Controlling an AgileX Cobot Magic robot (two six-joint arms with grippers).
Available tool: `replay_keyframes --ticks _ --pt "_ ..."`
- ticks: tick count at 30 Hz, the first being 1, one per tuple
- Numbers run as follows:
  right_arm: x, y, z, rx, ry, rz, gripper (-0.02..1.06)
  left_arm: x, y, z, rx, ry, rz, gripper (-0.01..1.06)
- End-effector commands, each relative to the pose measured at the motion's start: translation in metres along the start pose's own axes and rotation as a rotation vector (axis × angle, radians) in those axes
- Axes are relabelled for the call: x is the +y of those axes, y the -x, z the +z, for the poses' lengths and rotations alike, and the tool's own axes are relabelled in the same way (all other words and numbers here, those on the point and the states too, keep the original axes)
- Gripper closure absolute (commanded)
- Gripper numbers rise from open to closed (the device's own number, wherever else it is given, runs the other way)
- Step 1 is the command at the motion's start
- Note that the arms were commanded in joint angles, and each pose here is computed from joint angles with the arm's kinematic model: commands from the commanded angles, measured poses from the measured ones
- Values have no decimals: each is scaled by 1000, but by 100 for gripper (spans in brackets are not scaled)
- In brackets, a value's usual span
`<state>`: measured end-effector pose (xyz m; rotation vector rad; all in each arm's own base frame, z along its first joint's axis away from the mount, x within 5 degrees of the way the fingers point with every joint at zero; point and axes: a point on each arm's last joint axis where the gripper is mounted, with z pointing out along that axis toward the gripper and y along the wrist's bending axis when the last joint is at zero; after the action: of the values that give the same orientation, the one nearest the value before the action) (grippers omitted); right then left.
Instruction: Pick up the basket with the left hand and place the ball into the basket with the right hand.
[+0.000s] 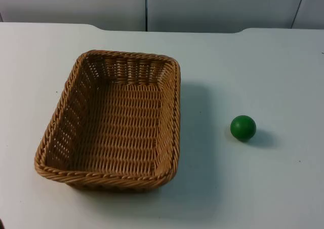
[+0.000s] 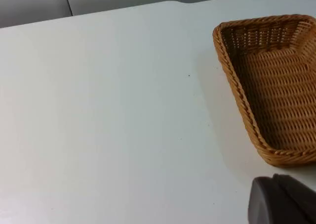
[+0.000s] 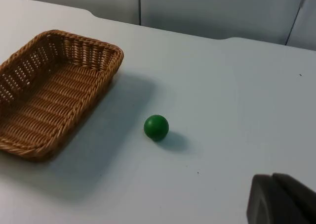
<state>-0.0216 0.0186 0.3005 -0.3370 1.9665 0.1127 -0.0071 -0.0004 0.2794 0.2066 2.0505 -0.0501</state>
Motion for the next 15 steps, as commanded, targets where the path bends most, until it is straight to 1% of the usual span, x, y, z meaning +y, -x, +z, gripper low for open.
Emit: replay_keyframes --ticks 1,2,4,5,6,7,8,9,10,11,13,14,15 --pt "1 1 -2 -13 0 -5 105 -1 0 0 -14 -11 -16 105" --pt "1 1 -2 -13 0 -5 105 -3 1 -1 -20 -33 -28 105" --pt "1 1 -2 -13 0 -5 105 -12 7 -3 -27 -130 -79 105" --pt "1 1 -2 -13 0 -5 105 -12 7 -3 -27 -130 -79 105" --pt "1 1 -2 -13 0 -5 105 -18 17 -1 18 -214 -123 105" --pt "1 1 -2 -13 0 -5 105 -23 25 1 56 -274 -140 105" --pt "1 1 -2 -13 0 -5 105 -27 33 7 119 -330 -147 105" --pt "1 1 -2 -13 0 -5 105 -28 38 10 147 -347 -142 105" --pt "1 1 -2 -13 0 -5 105 -31 48 19 209 -386 -141 105" --pt "1 1 -2 -13 0 -5 105 -31 48 19 209 -386 -141 105" --pt "1 1 -2 -13 0 -5 105 -32 63 43 327 -421 -159 105" --pt "1 1 -2 -13 0 -5 105 -32 71 66 430 -435 -169 105" --pt "1 1 -2 -13 0 -5 105 -33 76 83 491 -455 -179 105"
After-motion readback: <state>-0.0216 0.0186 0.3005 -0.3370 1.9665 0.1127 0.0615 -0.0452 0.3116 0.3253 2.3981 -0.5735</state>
